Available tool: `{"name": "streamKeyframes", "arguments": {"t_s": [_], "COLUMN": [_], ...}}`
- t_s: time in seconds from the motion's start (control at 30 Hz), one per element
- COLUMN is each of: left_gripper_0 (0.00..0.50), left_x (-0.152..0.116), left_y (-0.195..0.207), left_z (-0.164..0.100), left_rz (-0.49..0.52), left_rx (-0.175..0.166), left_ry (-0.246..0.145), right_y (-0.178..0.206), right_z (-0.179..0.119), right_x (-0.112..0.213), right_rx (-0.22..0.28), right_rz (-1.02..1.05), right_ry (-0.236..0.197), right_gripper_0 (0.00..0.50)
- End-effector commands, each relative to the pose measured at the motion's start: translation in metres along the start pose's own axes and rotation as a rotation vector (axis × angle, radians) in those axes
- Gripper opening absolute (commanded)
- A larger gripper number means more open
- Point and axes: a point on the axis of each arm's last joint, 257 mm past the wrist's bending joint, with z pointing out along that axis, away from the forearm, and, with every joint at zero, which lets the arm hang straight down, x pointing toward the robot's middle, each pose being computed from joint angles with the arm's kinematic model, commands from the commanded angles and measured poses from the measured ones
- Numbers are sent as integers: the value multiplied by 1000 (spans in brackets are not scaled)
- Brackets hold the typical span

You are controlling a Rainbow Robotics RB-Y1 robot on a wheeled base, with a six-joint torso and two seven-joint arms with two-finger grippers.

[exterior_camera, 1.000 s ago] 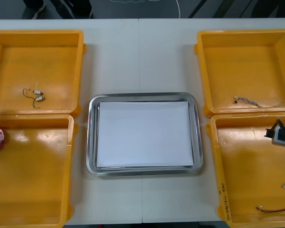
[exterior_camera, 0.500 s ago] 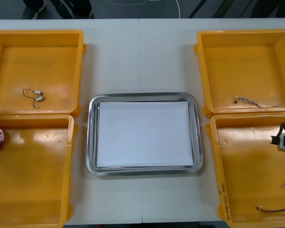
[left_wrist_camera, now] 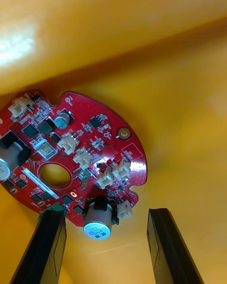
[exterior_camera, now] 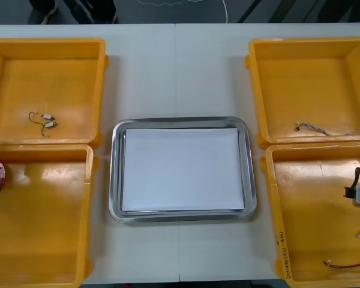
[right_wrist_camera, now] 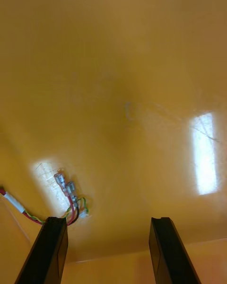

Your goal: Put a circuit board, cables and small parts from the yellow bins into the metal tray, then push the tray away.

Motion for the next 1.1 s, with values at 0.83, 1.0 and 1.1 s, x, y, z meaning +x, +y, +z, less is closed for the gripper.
{"name": "streamKeyframes", "arguments": {"t_s": [0.83, 1.0, 1.1], "left_gripper_0": [461, 418, 375], "left_x": [20, 20, 18], "left_y": [-8, -9, -10], "left_z": [17, 19, 19], "left_rz": [49, 50, 52], "left_rx": [-2, -3, 0], "left_ry": [26, 26, 21], "right_y": [27, 27, 27], "right_z": [16, 23, 27], "right_x": [35, 26, 20], "right_rx": [31, 46, 55], "right_rz": [25, 9, 10], "right_ry": [22, 4, -13], "right_gripper_0": [500, 500, 500]}}
